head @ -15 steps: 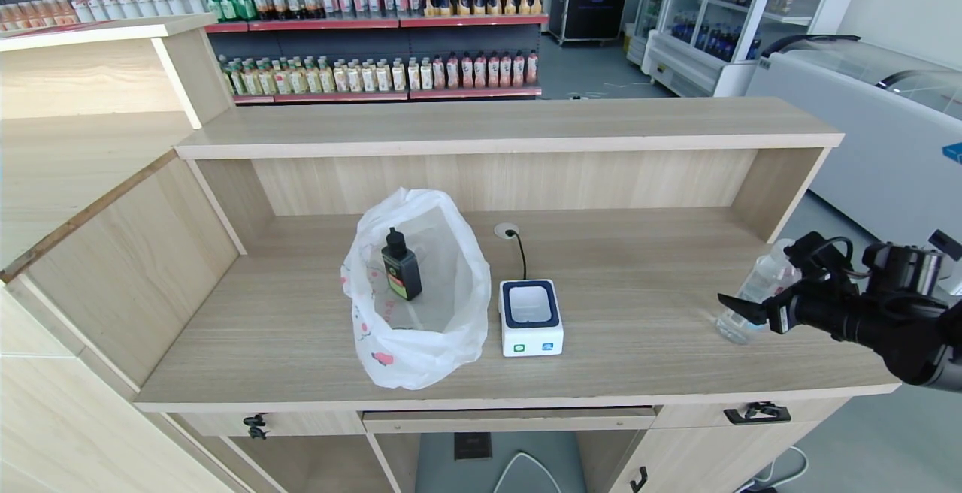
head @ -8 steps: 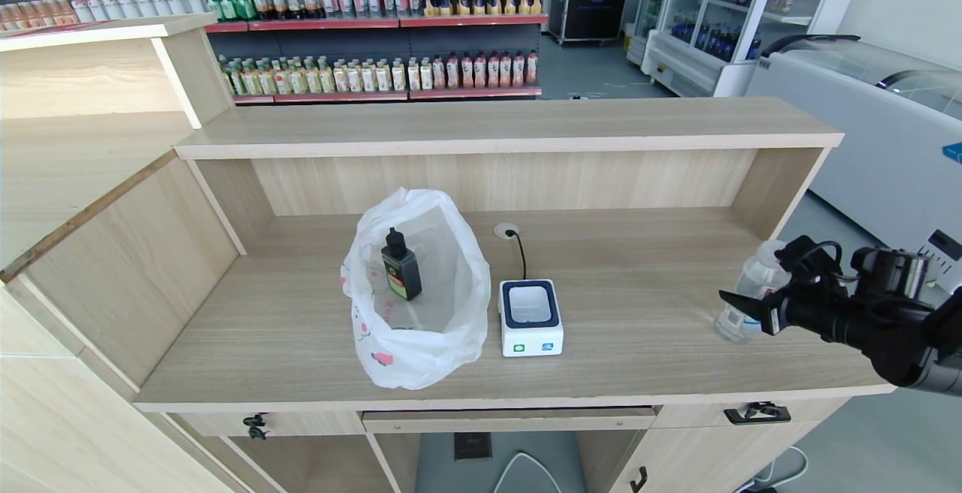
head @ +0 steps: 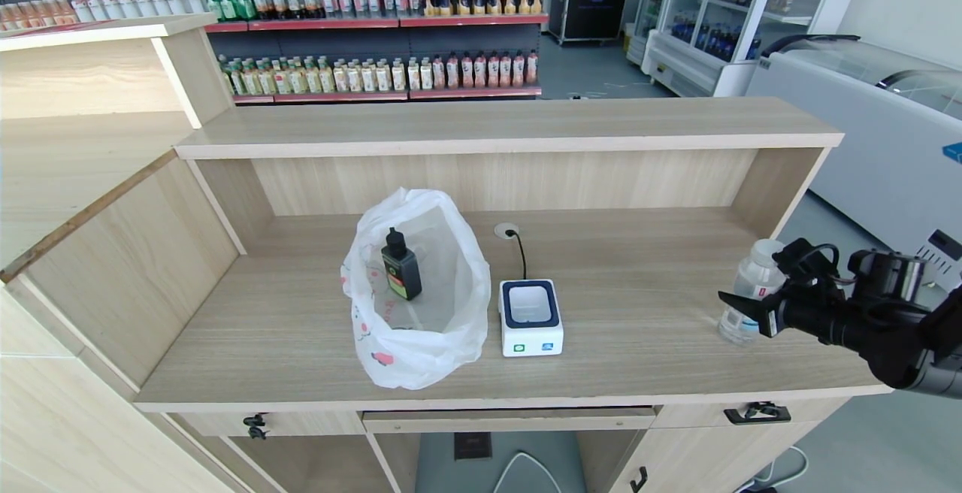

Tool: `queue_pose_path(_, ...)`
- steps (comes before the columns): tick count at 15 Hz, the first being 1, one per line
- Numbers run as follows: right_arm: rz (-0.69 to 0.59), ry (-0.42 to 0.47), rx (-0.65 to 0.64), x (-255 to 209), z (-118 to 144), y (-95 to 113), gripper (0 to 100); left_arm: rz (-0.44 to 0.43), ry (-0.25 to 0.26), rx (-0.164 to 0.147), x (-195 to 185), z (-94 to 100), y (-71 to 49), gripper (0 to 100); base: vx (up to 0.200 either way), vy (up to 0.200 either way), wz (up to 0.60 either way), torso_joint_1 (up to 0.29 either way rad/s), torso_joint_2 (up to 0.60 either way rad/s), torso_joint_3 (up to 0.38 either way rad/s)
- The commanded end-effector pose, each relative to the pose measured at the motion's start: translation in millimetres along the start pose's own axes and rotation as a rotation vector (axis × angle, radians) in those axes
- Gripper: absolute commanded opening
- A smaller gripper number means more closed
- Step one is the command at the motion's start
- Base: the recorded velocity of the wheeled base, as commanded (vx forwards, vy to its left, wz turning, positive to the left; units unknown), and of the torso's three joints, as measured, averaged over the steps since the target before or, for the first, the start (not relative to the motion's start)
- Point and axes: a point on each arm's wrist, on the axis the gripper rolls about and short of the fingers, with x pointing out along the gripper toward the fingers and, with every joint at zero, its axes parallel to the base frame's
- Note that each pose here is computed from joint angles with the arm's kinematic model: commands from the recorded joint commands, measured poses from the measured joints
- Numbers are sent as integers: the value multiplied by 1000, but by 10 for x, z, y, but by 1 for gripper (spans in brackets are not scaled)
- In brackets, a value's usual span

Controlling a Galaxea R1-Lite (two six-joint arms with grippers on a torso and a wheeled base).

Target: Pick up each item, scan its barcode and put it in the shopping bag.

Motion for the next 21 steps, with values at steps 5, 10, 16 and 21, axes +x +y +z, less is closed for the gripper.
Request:
queue_pose_path(5,-26,-62,64,-97,235,-35,0,1,0,-1,0,0,0,100,0,0,0,0,0,0)
queue_pose_path(10,-9,-142,269,-477,978,2,0,1,0,-1,0,0,0,100,0,0,0,0,0,0)
queue_pose_path(16,318,-293,593,-1493,2548,320,0,2,0,-1,0,0,0,100,0,0,0,0,0,0)
queue_pose_path(21,575,-301,552,-1944,3025,756,0,1,0,-1,0,0,0,100,0,0,0,0,0,0)
